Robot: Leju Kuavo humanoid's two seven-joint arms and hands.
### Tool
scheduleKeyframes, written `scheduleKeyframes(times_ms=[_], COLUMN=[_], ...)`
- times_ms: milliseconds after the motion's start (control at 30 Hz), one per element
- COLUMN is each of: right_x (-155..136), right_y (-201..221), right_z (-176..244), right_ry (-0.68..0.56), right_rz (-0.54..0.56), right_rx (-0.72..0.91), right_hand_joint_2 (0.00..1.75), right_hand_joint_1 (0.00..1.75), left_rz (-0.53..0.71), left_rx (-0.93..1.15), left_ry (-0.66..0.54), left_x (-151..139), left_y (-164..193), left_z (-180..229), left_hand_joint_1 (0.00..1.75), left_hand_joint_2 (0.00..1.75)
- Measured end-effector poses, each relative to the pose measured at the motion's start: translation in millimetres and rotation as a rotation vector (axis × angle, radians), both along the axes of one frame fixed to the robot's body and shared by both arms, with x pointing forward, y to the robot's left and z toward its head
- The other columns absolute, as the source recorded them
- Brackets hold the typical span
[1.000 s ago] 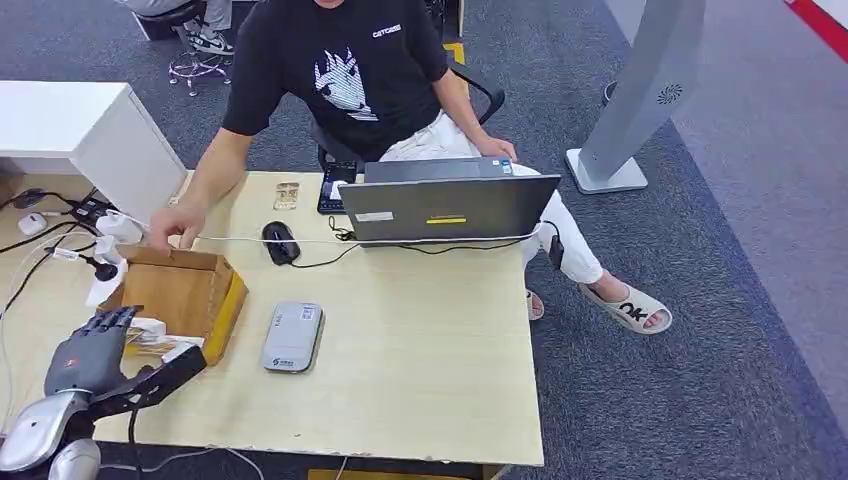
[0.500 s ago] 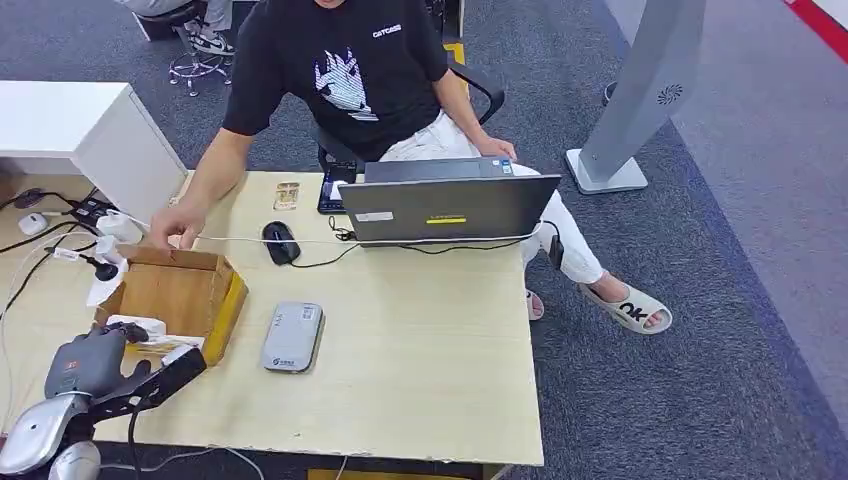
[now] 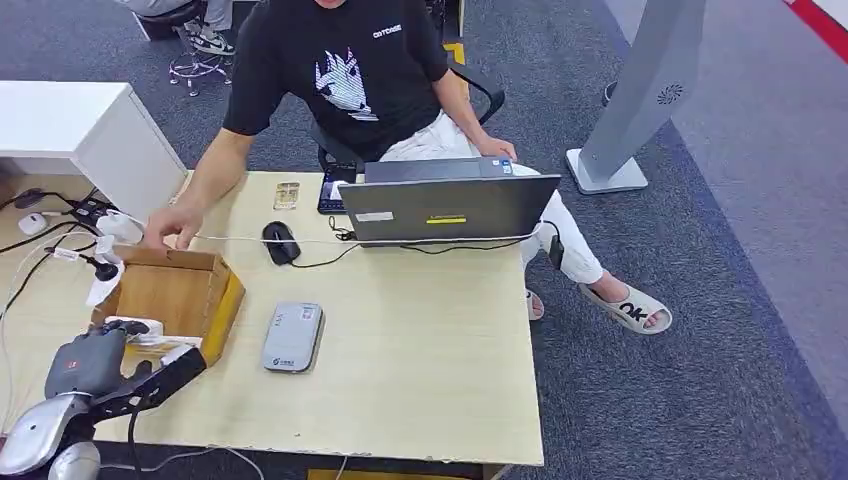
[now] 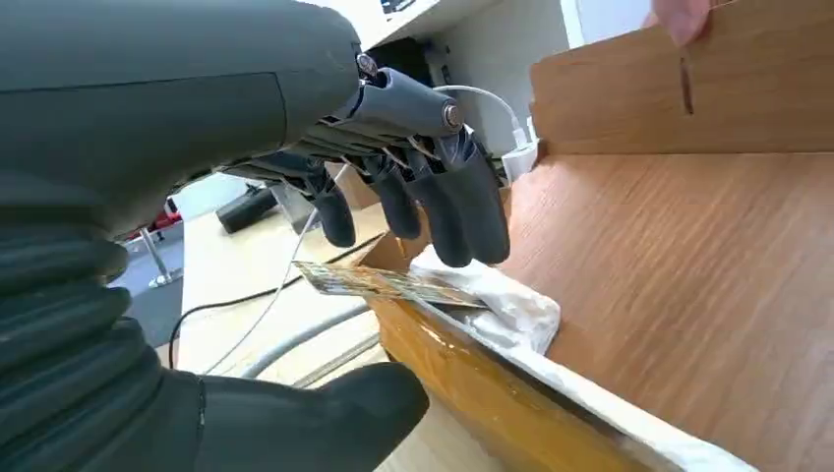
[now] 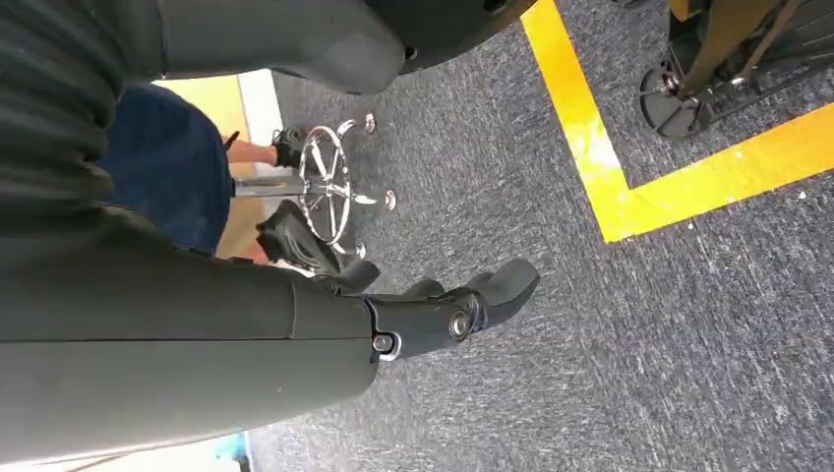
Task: Pass the card to the sensor for recognition and then transmit it.
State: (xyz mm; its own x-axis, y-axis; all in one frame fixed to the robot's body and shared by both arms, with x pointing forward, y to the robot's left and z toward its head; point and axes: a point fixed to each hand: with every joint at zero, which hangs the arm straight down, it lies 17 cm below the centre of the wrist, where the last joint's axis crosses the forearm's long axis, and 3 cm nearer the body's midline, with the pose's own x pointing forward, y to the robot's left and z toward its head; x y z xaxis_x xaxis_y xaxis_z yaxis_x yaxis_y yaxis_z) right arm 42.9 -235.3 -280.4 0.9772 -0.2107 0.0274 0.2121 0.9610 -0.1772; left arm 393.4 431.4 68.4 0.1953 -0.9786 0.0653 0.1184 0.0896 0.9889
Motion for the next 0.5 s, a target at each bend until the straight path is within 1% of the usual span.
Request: scheduleKeyframes(times_ms=[67,200,300,333,367,433,500], right_x=[-0.1,-0.1,0.0,0.0,0.0,0.0,0.1], right_y=[-0.1,-0.1,-0.1,0.0,-0.1,-0.1,-0.2], right_z=[0.0,0.0,0.0,0.0,0.0,0.0,0.0], right_ry=[0.0,0.0,0.0,0.0,0.0,0.0,0.0], right_rz=[0.001,0.0,0.002,0.003,0.003,0.005,0.006], right_rx=[-0.001,-0.001,0.0,0.0,0.0,0.0,-0.001], right_hand_joint_2=[1.75,1.75,1.75,1.75,1.75,1.75,1.75], right_hand_joint_1=[0.0,0.0,0.0,0.0,0.0,0.0,0.0], left_rz=[0.0,0.0,0.0,0.0,0.0,-0.002,-0.008], left_rx=[0.0,0.0,0.0,0.0,0.001,0.003,0.003], left_ry=[-0.001,-0.002,-0.002,-0.002,-0.002,-0.002,-0.002], left_x=[0.1,0.1,0.1,0.2,0.3,0.7,1.5], left_y=[-0.1,-0.1,-0.2,-0.2,-0.1,-0.8,-3.1], left_z=[0.2,0.3,0.3,0.4,0.5,0.7,0.7], left_hand_joint_1=[0.66,0.56,0.58,0.54,0.58,0.59,0.72], left_hand_joint_2=[1.75,1.75,1.75,1.75,1.75,1.75,1.75])
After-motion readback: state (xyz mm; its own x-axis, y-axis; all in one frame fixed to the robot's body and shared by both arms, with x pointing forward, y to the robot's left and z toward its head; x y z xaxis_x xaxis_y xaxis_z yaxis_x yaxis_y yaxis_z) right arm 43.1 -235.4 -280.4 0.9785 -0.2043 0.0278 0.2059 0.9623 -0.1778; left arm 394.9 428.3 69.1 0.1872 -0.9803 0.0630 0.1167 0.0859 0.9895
